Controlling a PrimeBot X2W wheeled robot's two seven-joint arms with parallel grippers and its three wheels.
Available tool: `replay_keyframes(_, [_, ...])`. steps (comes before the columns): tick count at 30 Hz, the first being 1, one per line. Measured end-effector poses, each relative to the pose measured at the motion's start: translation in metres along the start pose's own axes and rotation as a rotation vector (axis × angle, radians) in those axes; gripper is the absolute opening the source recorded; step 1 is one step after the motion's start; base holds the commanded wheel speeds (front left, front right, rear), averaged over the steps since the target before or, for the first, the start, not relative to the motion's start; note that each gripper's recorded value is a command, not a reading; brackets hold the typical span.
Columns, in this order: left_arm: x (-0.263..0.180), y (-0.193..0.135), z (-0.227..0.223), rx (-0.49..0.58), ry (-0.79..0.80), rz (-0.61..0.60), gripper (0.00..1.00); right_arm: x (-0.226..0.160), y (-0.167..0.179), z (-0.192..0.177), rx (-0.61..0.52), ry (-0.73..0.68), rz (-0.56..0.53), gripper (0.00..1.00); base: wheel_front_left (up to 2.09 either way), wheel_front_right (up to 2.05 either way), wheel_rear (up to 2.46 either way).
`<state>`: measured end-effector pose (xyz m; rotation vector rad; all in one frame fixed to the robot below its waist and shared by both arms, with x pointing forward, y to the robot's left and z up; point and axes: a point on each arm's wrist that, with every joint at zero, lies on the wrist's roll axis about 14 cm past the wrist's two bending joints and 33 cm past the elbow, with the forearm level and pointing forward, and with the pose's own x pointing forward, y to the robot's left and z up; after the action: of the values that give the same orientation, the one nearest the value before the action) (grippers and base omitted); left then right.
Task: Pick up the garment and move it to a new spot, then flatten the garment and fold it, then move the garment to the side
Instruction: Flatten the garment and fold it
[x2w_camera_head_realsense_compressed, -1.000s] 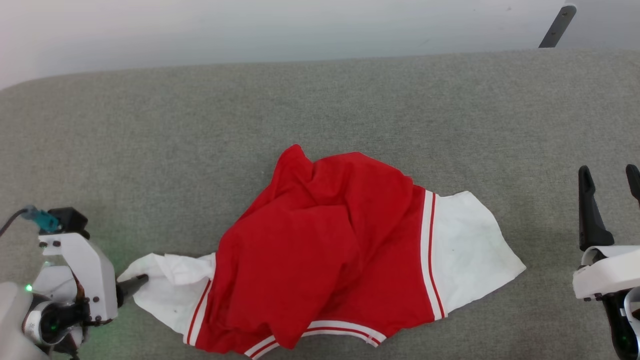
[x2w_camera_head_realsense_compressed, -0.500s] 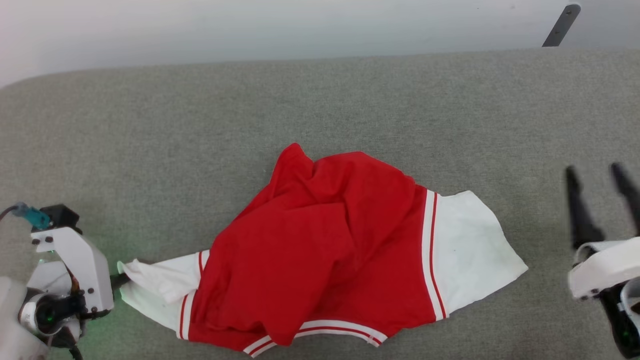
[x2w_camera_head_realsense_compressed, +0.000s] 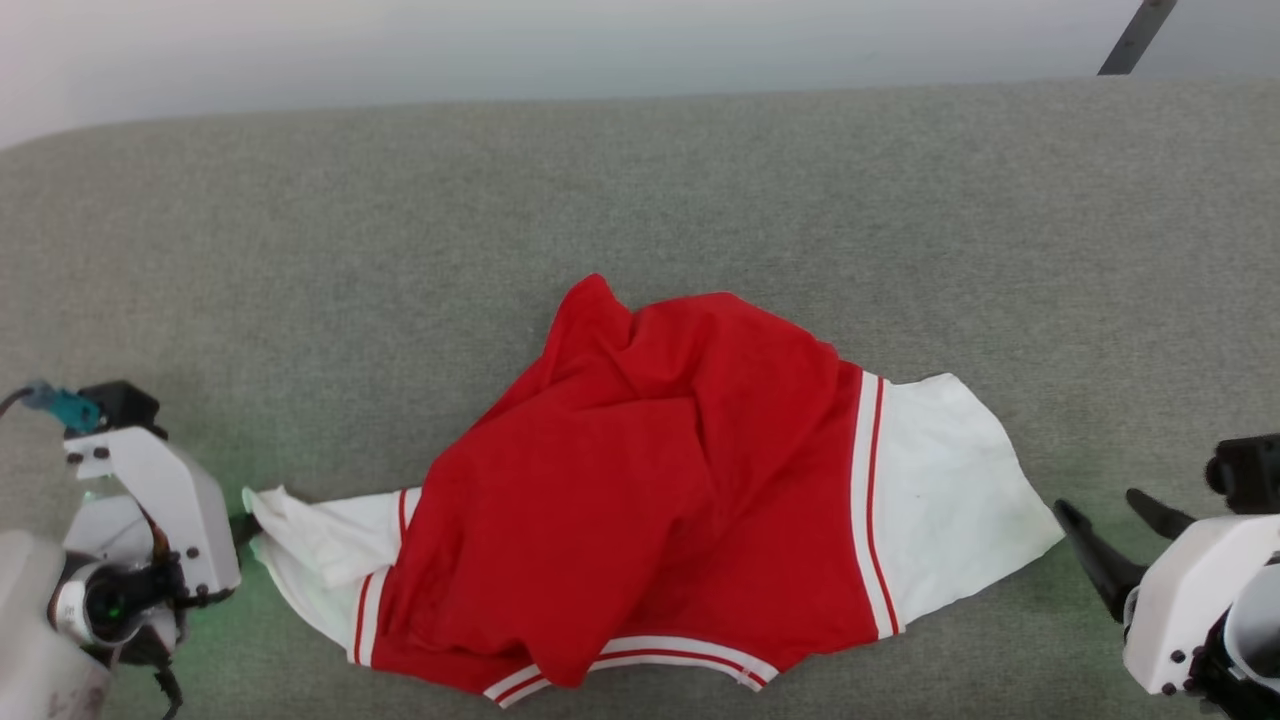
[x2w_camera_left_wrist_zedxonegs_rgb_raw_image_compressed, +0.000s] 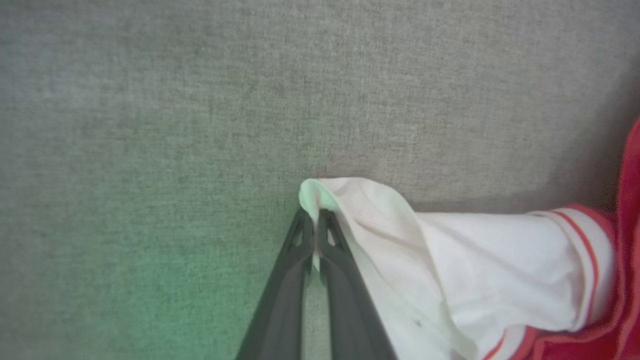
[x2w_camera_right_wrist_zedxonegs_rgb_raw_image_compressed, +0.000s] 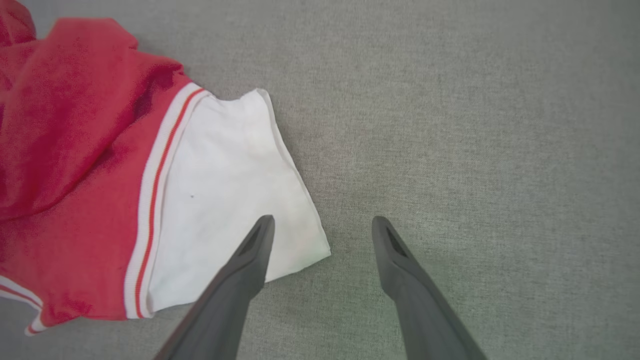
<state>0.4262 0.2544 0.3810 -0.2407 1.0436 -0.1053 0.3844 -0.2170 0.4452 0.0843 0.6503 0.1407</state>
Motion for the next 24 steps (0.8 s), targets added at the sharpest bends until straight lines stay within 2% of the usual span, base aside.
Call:
replay_keyframes(5, [0.003, -0.002, 0.005, -0.004, -0.011, -0.005, 0.00, 0.014, 0.005, -0.009, 0.003, 0.068, 0.018, 1.00, 0.00, 0.00, 0.00])
replay_keyframes(11, [0.007, -0.003, 0.008, -0.019, -0.014, -0.009, 0.00, 0.032, 0.009, -0.042, 0.012, 0.250, 0.033, 1.00, 0.00, 0.00, 0.00])
replay_keyframes(12, [0.007, -0.003, 0.008, -0.019, -0.017, -0.009, 0.00, 0.035, 0.009, -0.044, 0.021, 0.268, 0.038, 0.47, 0.00, 0.00, 0.00])
replay_keyframes(13, [0.007, -0.003, 0.009, -0.021, -0.019, -0.009, 0.00, 0.037, 0.008, -0.047, 0.014, 0.294, 0.038, 0.00, 0.00, 0.00, 0.00])
replay_keyframes(20, [-0.001, -0.007, 0.010, -0.024, -0.009, -0.016, 0.00, 0.038, 0.017, -0.041, 0.057, 0.345, 0.097, 0.00, 0.00, 0.00, 0.00])
replay_keyframes(24, [-0.015, -0.015, 0.007, -0.033, 0.043, -0.039, 0.00, 0.031, 0.030, -0.018, 0.093, 0.316, 0.169, 0.00, 0.00, 0.00, 0.00])
